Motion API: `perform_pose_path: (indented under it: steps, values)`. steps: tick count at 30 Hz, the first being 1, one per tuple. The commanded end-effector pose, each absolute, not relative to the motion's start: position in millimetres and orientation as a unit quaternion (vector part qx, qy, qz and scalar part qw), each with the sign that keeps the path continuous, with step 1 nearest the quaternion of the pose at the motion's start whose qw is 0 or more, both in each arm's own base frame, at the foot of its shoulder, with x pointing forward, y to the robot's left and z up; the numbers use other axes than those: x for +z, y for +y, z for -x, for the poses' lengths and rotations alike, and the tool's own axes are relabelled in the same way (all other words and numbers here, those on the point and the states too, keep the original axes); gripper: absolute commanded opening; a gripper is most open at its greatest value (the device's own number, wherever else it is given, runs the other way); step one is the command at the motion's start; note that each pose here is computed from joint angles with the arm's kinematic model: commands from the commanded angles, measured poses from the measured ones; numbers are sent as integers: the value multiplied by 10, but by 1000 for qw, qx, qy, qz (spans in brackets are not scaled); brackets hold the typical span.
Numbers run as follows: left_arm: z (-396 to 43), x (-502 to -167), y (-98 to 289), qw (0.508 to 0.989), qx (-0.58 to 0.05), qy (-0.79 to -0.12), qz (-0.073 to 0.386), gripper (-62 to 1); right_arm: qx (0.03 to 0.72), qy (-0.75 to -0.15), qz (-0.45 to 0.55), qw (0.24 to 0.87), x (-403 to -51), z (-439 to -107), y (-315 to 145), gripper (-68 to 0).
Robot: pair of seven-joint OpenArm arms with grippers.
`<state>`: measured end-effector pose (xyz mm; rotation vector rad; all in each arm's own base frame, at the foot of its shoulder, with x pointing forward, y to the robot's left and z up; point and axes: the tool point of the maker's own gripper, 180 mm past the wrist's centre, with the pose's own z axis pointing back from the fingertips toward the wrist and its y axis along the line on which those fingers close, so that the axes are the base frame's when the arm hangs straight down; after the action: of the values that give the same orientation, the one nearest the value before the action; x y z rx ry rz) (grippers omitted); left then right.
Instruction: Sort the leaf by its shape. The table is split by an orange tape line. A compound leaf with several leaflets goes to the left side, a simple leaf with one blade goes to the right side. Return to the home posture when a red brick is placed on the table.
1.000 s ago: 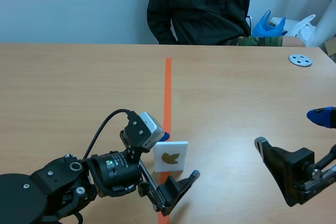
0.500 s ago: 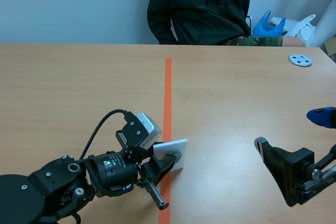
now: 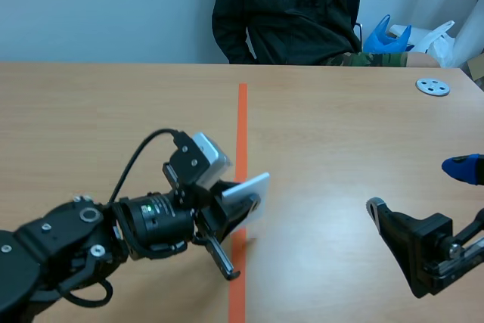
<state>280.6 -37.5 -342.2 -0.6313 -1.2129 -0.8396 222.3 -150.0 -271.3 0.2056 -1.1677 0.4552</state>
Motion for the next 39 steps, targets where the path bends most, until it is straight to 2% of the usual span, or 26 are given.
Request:
perform_pose_path:
  steps: [1, 9, 18, 23, 28, 39]
  values:
    - [-2939, -3186, -282, 685, -355, -572, 278, -580, 217, -561, -98, 793, -2613, -2275, -1477, 4]
    - [-3367, -2797, 369, 704, -263, -622, 218, -580, 217, -561, -98, 793, -2614, -2275, -1477, 4]
    - [-3738, -2635, 1319, 728, -167, -658, 98, -580, 217, -561, -98, 793, -2613, -2275, -1477, 4]
    - [-3798, -2744, 1812, 748, -96, -653, 59, -579, 217, -561, -98, 793, -2613, -2275, -1477, 4]
    - [-3819, -2923, 2211, 760, -51, -648, 25, -577, 217, -561, -98, 793, -2613, -2276, -1477, 4]
    - [-3956, -3130, 2717, 759, 7, -651, -12, -577, 217, -561, -98, 793, -2614, -2275, -1477, 4]
